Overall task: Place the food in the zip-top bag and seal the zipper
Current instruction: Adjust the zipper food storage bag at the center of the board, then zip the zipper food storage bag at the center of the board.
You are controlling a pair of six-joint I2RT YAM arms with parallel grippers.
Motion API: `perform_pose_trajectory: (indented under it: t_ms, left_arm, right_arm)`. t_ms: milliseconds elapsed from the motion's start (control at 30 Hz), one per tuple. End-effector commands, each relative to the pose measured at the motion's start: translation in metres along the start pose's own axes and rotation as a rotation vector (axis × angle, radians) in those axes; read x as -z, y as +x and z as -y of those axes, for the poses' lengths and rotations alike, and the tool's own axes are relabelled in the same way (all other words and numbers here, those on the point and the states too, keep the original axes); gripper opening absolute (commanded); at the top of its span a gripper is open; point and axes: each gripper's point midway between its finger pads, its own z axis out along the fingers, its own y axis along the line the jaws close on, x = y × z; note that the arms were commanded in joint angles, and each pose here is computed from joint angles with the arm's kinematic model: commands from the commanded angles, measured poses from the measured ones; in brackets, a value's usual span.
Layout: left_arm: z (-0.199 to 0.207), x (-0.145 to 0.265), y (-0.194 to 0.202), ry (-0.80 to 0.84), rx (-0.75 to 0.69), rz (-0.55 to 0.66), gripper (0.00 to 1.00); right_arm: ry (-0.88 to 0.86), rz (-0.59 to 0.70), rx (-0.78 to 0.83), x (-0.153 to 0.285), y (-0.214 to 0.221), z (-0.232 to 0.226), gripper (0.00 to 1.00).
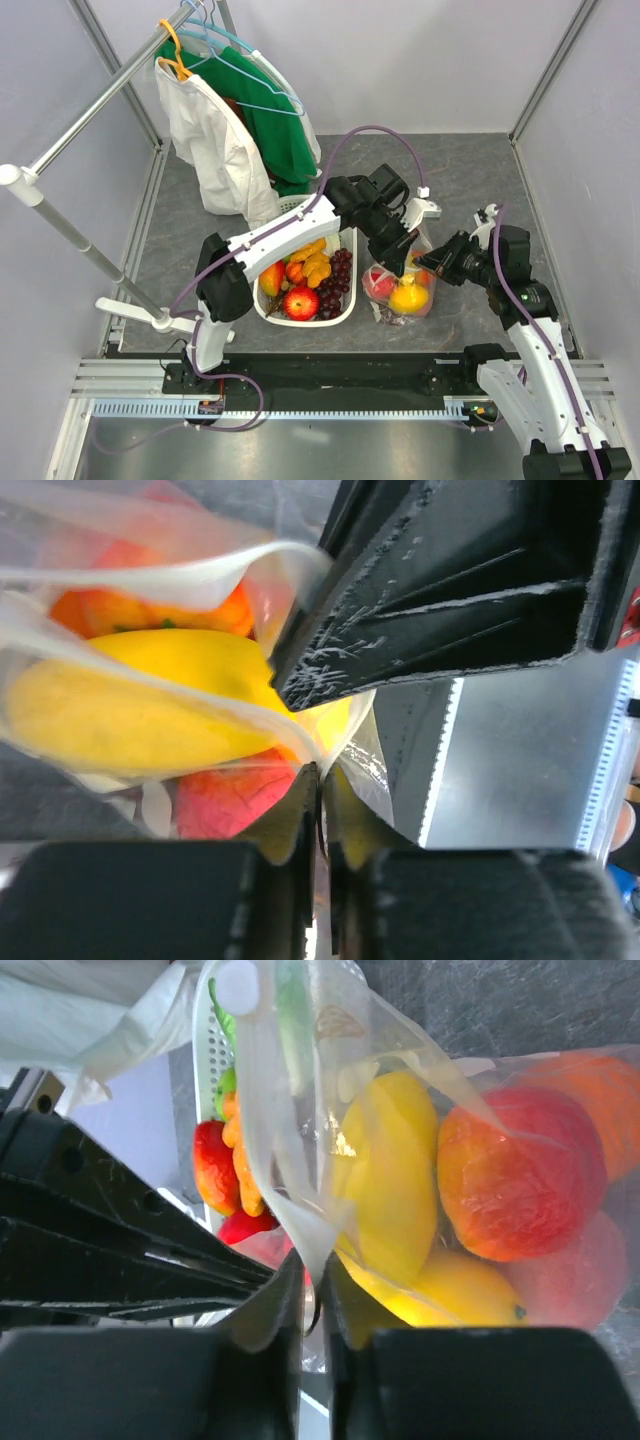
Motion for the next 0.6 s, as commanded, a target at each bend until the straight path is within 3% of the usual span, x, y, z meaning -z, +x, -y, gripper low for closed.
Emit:
perform_pose_trajectory:
  t_ms: [0, 67, 267, 467, 567]
  left_arm:
    - [-0.003, 0.029, -0.011, -0.113, -0.143, 0.011, 0.02]
    - [0.001, 0.037, -0.013, -0.103, -0.255, 0.016, 0.02]
    - [0.018, 0.070, -0.024, -0.096, -0.629, 0.064, 0.02]
    - [0.014, 0.078, -0.021, -0.100, -0.938, 0.041, 0.02]
    - [0.007, 0.072, -0.027, -0.107, -0.999, 0.032, 0.02]
  right_arm:
    - [-0.044, 0.067, 0.140, 0.010, -0.022, -0.025, 0.27]
    - [-0.055, 0.061, 0.226, 0.023, -0.027, -0.040, 0.48]
    - [-0.069, 0.066, 0.594, 0.053, -0.048, -0.073, 0.81]
    - [-0.056, 0.037, 0.807, 0.061, -0.065, -0.075, 0.83]
    - [-0.041, -0.008, 0.831, 0.059, -0.077, -0.062, 0.83]
